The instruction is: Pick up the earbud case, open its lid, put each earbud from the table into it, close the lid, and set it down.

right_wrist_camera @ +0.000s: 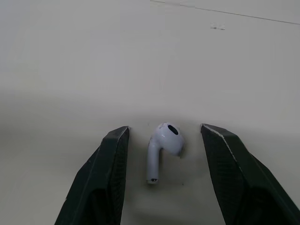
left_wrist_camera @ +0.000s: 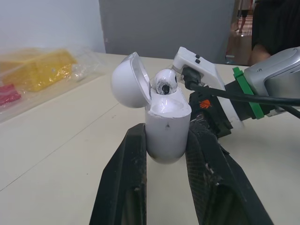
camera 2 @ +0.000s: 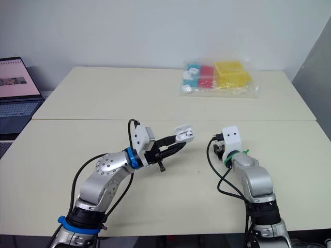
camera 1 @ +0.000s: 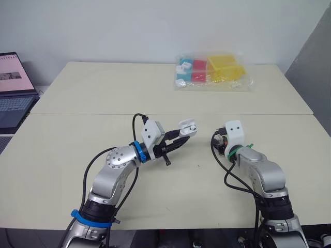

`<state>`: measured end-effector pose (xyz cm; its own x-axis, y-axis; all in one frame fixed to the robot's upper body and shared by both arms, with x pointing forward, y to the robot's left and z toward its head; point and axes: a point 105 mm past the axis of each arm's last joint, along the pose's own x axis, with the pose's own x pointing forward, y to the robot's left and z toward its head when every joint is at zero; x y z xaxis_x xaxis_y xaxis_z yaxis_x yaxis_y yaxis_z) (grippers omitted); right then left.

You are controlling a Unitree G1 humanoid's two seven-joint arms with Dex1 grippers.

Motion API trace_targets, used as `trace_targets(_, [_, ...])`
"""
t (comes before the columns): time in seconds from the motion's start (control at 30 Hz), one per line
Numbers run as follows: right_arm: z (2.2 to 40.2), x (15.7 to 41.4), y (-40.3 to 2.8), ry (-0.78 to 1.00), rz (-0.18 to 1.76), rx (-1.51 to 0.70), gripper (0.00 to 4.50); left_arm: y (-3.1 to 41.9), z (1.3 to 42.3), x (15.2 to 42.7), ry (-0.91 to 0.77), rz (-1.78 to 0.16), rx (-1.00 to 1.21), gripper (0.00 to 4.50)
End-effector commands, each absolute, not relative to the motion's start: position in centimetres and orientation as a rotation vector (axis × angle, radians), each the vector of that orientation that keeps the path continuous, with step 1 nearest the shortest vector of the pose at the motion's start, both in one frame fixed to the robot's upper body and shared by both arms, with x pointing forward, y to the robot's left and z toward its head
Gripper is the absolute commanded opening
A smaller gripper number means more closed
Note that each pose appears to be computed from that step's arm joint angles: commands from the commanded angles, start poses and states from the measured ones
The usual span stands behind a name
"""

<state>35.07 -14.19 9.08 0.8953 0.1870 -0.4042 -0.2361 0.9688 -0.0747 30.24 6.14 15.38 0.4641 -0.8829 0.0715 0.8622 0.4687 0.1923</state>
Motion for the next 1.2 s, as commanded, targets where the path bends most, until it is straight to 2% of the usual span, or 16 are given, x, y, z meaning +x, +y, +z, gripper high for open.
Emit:
trace_targets(0.03, [9.2, 34.7, -14.3, 0.407, 0.222, -0.106, 1.51, 5.7, 16.5, 29.7, -0.229, -1.092, 0.143, 0.79])
trace_targets(0.13, [9.2, 34.8, -14.6, 0.410, 0.216, -0.107, 0.46, 5.7, 16.5, 29.7, -0.229, -1.093, 0.143, 0.79])
trace_targets(0.27, [9.4, 34.9, -15.1, 0.407, 0.219, -0.116, 0.43, 5.7, 16.5, 29.7, -0.229, -1.095, 0.146, 0.79])
trace_targets(0.37, [9.7, 34.4, -14.9, 0.423, 0.325, -0.152, 0.43, 5.8, 16.5, 29.7, -0.228, -1.094, 0.149, 0.79])
trace_targets(0.47, [11.3, 32.7, -13.9, 0.386, 0.603, -0.287, 0.43, 5.9, 16.4, 29.6, -0.223, -1.092, 0.152, 0.79])
trace_targets(0.57, [11.6, 29.9, -14.0, 0.383, 0.910, -0.507, 0.43, 6.0, 16.4, 29.5, -0.221, -1.090, 0.154, 0.79])
trace_targets(0.67, [12.5, 27.8, -14.2, 0.331, 1.142, -0.480, 0.43, 6.0, 16.4, 29.4, -0.219, -1.089, 0.153, 0.79])
trace_targets(0.8, [11.2, 27.8, -19.4, 0.566, 1.195, -0.776, 0.43, 6.1, 16.2, 29.0, -0.214, -1.083, 0.152, 0.79])
trace_targets(0.9, [10.7, 28.2, -22.5, 0.668, 1.224, -0.914, 0.43, 6.2, 16.1, 28.7, -0.208, -1.077, 0.149, 0.79])
trace_targets(1.2, [9.9, 28.5, -24.6, 0.753, 1.294, -1.002, 0.43, 6.3, 16.2, 28.5, -0.202, -1.070, 0.151, 0.79])
